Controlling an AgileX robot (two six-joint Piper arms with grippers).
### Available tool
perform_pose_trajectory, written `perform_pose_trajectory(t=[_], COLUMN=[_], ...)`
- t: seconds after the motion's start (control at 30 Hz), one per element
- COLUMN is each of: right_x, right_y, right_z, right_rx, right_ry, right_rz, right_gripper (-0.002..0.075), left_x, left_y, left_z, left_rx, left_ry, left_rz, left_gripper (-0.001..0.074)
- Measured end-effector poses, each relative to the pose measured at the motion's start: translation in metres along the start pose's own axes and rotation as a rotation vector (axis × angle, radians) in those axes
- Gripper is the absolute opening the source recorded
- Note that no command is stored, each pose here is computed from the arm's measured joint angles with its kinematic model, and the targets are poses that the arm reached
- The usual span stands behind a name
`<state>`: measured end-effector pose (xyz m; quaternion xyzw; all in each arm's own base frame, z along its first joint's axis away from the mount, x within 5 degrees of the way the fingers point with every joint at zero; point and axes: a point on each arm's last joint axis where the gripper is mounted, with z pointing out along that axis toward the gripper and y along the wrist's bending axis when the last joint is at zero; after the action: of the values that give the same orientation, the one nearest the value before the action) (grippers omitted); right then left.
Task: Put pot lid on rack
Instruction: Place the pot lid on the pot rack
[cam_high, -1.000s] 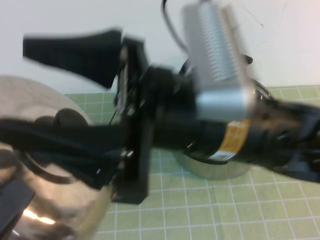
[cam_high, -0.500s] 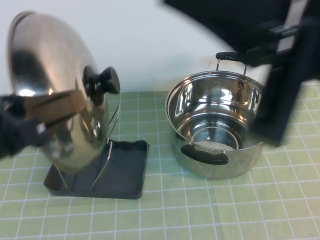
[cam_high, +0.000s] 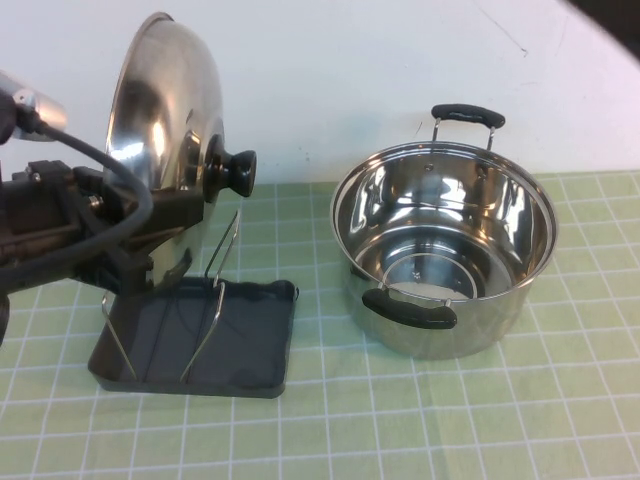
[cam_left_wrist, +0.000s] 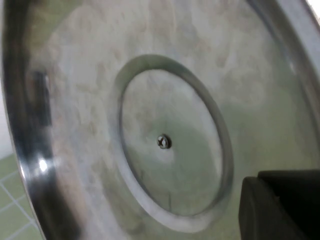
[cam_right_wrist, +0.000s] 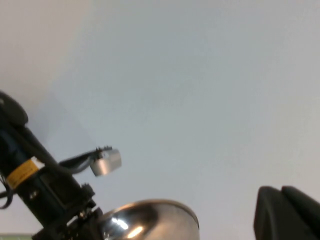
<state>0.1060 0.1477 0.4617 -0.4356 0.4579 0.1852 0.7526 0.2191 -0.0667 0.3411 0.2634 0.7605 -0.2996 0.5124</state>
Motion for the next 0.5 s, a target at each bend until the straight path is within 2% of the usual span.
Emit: perform_pose_trajectory(t=[0.23, 0.37, 0.5], right_x=[0.015, 0.016, 0.016], right_y=[0.005, 0.005, 0.005], right_z=[-0.002, -0.002, -0.002], right_rx=[0.006, 0.013, 0.016], right_ry=[0.048, 0.054, 0.055], right_rz=[0.004, 0.004, 0.004], right_gripper=[0.0005, 0.0005, 0.0004], left_x=[0.002, 0.019, 0.039], left_y=[0.001, 0.008, 0.017], left_z=[0.002, 0.010, 0.016], left_rx=[0.012, 0.012, -0.039], left_ry=[0.010, 0.057, 0.104], left_rz=[0.028, -0.002, -0.012], left_gripper=[0.0083, 0.0083, 0.0083])
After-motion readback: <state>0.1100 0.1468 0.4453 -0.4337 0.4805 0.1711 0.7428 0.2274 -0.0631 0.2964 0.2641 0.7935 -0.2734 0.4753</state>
